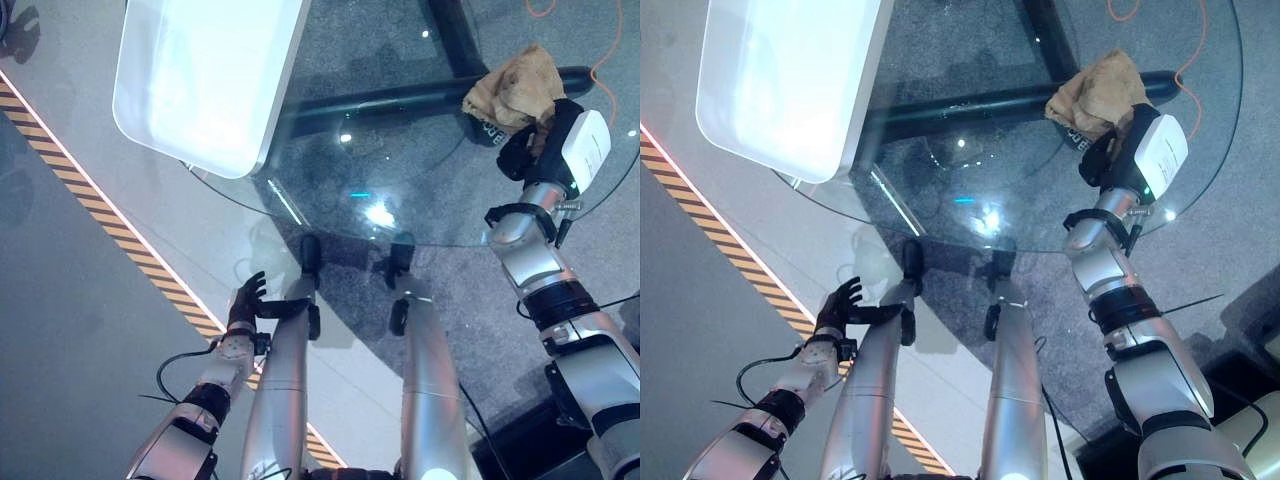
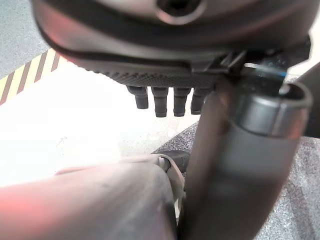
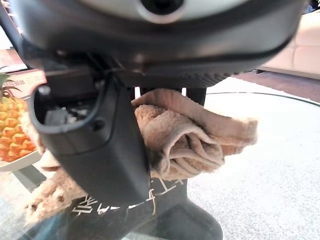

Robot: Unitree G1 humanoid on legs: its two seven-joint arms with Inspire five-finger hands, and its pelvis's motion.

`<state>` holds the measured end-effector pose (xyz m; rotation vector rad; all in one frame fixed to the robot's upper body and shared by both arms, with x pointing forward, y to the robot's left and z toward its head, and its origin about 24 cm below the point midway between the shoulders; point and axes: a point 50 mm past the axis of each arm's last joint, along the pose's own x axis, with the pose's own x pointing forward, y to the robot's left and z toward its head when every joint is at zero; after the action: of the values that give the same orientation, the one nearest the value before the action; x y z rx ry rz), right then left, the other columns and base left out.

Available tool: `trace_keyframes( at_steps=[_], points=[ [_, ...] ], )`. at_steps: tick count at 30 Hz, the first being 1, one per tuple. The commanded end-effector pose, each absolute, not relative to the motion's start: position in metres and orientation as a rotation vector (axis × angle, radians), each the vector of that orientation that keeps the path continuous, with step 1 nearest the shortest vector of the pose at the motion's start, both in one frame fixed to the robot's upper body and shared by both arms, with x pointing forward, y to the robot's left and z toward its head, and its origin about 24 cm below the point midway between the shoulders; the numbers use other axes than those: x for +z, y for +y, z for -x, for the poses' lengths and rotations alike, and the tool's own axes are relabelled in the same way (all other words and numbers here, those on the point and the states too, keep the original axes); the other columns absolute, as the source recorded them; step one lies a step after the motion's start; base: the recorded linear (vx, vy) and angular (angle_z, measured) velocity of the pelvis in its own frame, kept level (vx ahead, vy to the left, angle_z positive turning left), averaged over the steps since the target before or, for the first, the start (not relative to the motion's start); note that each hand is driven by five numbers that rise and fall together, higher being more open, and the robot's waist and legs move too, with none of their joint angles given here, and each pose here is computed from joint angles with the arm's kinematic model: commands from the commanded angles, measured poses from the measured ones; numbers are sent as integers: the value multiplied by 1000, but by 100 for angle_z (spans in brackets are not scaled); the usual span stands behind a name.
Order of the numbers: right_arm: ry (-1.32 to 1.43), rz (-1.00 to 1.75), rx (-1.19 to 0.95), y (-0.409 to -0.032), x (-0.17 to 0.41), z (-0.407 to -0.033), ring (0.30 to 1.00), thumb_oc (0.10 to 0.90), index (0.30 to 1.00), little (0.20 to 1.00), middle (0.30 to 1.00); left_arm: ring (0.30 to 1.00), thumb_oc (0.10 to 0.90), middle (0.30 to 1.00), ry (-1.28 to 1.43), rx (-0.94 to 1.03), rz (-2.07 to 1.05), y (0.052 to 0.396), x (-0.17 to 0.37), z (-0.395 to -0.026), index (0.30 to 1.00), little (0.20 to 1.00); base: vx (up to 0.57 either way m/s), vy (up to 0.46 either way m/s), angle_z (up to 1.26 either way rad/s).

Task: Wipe the table with a cloth and put it in the basket.

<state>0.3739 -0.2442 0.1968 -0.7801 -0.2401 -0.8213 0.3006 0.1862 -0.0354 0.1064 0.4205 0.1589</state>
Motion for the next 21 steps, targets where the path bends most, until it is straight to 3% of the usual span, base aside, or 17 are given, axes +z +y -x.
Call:
trace_keyframes(
  at_steps=[1,21],
  points=[
    [-261,733,-589,-199,183,-380,300,100,300,200,300,900,800,900,647,120,-135,171,-91,-243,900,900,-53,57,3],
    [-418,805,-71,-82,182,-362,300,100,300,200,300,900,800,900,614,110,-118,161,-87,-248,900,900,-1,26,0]
  ],
)
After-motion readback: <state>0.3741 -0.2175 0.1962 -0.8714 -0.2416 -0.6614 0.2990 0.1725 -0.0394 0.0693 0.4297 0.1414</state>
